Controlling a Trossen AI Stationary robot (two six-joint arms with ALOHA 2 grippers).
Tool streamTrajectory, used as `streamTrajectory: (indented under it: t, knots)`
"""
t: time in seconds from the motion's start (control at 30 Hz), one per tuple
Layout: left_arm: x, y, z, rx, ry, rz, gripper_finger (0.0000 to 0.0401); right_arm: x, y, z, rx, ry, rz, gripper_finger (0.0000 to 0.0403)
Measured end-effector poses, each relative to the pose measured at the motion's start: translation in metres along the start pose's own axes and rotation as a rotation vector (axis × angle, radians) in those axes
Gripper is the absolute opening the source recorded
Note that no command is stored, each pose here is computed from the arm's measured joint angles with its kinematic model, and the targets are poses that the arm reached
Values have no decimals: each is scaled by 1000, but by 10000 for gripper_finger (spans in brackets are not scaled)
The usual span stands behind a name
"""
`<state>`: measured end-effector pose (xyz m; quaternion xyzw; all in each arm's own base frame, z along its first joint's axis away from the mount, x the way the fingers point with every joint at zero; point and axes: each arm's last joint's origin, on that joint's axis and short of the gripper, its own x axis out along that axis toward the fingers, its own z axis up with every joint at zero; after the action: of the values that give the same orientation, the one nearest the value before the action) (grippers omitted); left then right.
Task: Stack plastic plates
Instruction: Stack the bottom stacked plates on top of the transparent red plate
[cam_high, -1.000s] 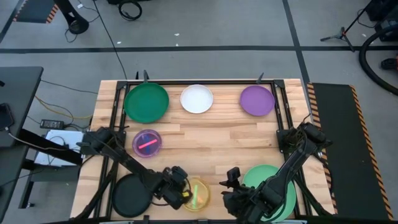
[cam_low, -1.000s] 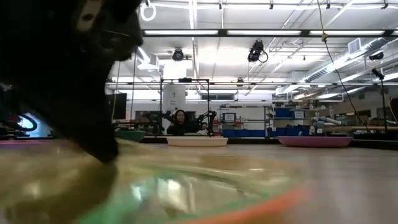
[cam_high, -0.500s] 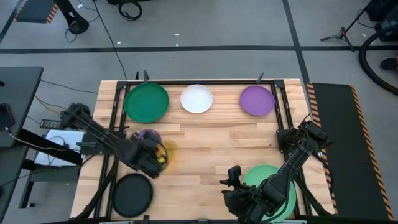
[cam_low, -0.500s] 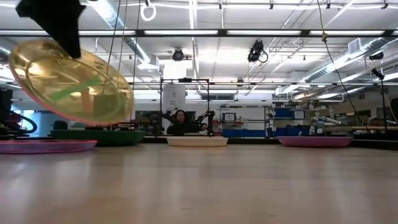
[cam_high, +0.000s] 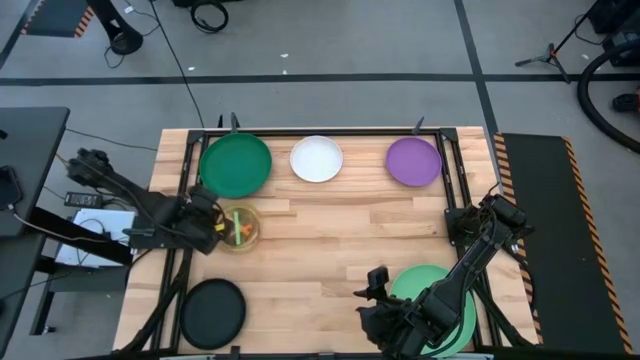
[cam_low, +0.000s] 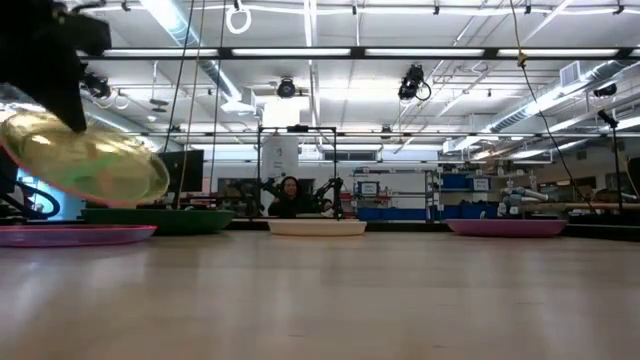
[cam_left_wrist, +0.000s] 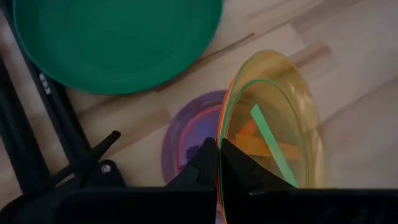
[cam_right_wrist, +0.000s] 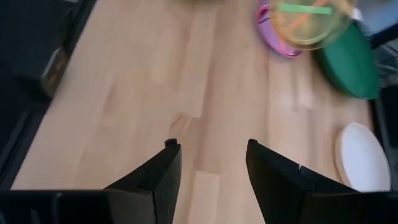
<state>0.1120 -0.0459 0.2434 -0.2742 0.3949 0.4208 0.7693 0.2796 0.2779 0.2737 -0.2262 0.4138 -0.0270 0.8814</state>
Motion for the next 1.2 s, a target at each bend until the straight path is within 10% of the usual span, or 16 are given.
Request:
streamTrajectory:
  t: [0.33, 1.2]
  knots:
    - [15, 20, -2, 22, 33, 28, 8, 6, -5, 1, -120, 47, 77, 187]
    - [54, 19, -20, 275, 93, 16, 52, 31, -31, 14, 56, 85, 187, 187]
